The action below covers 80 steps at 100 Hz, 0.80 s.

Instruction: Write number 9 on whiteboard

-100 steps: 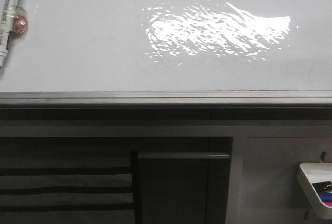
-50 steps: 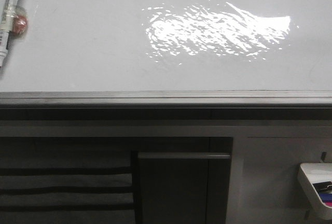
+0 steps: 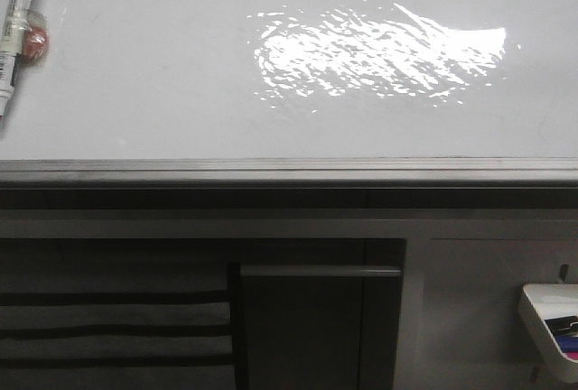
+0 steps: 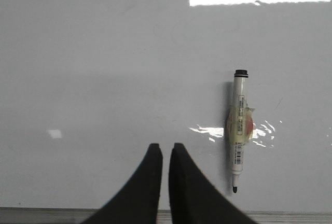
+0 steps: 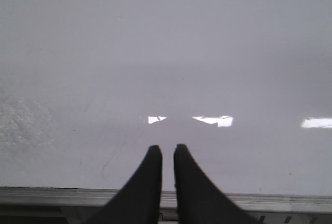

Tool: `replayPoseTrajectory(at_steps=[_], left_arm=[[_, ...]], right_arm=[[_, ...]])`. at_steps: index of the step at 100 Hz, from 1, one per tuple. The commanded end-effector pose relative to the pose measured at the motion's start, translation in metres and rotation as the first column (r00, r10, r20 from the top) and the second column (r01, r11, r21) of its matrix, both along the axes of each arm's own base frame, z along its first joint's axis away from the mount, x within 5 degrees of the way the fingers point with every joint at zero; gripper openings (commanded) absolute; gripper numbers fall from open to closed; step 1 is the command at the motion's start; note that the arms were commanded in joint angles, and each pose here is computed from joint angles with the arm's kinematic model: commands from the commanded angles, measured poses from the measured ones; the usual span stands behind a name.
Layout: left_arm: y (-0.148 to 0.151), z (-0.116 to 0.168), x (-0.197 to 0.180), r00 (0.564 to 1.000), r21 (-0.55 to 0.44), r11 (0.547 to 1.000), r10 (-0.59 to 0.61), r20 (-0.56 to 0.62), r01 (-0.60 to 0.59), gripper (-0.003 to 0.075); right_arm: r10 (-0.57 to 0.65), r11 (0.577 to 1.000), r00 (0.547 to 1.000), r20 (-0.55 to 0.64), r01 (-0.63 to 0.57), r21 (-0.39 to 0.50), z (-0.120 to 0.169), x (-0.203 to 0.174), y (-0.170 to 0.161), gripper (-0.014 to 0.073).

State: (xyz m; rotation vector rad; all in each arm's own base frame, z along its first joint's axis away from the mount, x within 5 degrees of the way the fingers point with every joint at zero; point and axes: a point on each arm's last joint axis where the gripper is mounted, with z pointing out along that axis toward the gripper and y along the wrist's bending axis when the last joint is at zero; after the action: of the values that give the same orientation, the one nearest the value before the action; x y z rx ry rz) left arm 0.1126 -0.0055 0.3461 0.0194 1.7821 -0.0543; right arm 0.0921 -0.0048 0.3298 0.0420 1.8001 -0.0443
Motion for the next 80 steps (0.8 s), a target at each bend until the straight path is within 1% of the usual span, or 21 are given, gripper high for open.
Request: replayPoseTrajectory(at_steps=[1, 3, 4, 5, 9, 10, 12, 14, 17, 20, 25, 47, 59, 69, 73, 80], left_arm=[[-0.001, 0.017, 0.002, 0.994, 0.005, 1.0, -0.007, 0.106, 0.007, 0.0215], [-0.001, 0.017, 0.002, 0.994, 0.004, 1.0, -0.007, 0.106, 0.007, 0.025], [-0.001, 0.017, 0.002, 0.994, 0.004, 1.0, -0.007, 0.106, 0.007, 0.0303], [-0.001, 0.017, 0.002, 0.994, 0.004, 1.0, -0.007, 0.106, 0.007, 0.0303], [-0.001, 0.017, 0.002, 0.994, 0.004, 1.0, -0.007, 0.106, 0.007, 0.0423], [-0.001, 0.017, 0.002, 0.994, 0.004, 1.0, -0.007, 0.106, 0.007, 0.0423], [-0.001, 0.017, 0.002, 0.994, 0.004, 1.0, -0.007, 0.105, 0.007, 0.0477], [-0.001, 0.017, 0.002, 0.995, 0.004, 1.0, -0.007, 0.102, 0.007, 0.0507], [-0.001, 0.017, 0.002, 0.995, 0.004, 1.0, -0.007, 0.102, 0.007, 0.0529], [-0.001, 0.017, 0.002, 0.995, 0.005, 1.0, -0.007, 0.101, 0.007, 0.0548], [-0.001, 0.017, 0.002, 0.995, 0.005, 1.0, -0.007, 0.101, 0.007, 0.0546], [-0.001, 0.017, 0.002, 0.995, 0.005, 1.0, -0.007, 0.101, 0.007, 0.0545], [-0.001, 0.022, 0.003, 0.987, -0.002, 1.0, -0.008, 0.158, 0.008, 0.0545], [-0.001, 0.024, 0.004, 0.984, -0.013, 1.0, -0.008, 0.179, 0.01, 0.0545], [-0.002, 0.023, 0.007, 0.986, -0.029, 0.999, -0.008, 0.168, 0.013, 0.0545], [-0.002, 0.02, 0.012, 0.989, -0.03, 0.999, -0.008, 0.145, 0.012, 0.0545]], right_arm=[[0.005, 1.0, 0.995, 0.104, -0.003, -0.022, 0.018, 0.002, 0.0, 0.0193], [0.005, 1.0, 0.995, 0.104, -0.003, -0.022, 0.018, 0.002, 0.0, 0.0241], [0.005, 1.0, 0.995, 0.104, -0.003, -0.022, 0.018, 0.002, 0.0, 0.0256], [0.005, 1.0, 0.995, 0.104, -0.003, -0.022, 0.018, 0.002, 0.0, 0.0288], [0.005, 1.0, 0.995, 0.104, -0.003, -0.022, 0.018, 0.002, 0.0, 0.0366], [0.005, 1.0, 0.995, 0.104, -0.003, -0.022, 0.018, 0.002, 0.0, 0.0395], [0.006, 1.0, 0.994, 0.105, -0.003, -0.022, 0.018, 0.002, 0.0, 0.0436], [0.006, 1.0, 0.994, 0.105, -0.003, -0.022, 0.018, 0.002, 0.0, 0.0461], [0.005, 1.0, 0.995, 0.104, -0.003, -0.022, 0.018, 0.002, 0.0, 0.051], [0.005, 1.0, 0.995, 0.104, -0.003, -0.022, 0.018, 0.002, 0.0, 0.0533], [0.005, 1.0, 0.995, 0.104, -0.003, -0.022, 0.018, 0.002, 0.0, 0.056], [0.005, 1.0, 0.995, 0.104, -0.003, -0.022, 0.018, 0.002, 0.0, 0.0553], [0.007, 1.0, 0.994, 0.112, -0.004, -0.022, 0.019, 0.002, 0.0, 0.0553], [0.007, 1.0, 0.994, 0.112, -0.004, -0.022, 0.019, 0.002, 0.0, 0.0553], [0.007, 1.0, 0.994, 0.112, -0.004, -0.022, 0.019, 0.002, 0.0, 0.0553], [0.007, 1.0, 0.994, 0.112, -0.004, -0.022, 0.019, 0.002, 0.0, 0.0553]])
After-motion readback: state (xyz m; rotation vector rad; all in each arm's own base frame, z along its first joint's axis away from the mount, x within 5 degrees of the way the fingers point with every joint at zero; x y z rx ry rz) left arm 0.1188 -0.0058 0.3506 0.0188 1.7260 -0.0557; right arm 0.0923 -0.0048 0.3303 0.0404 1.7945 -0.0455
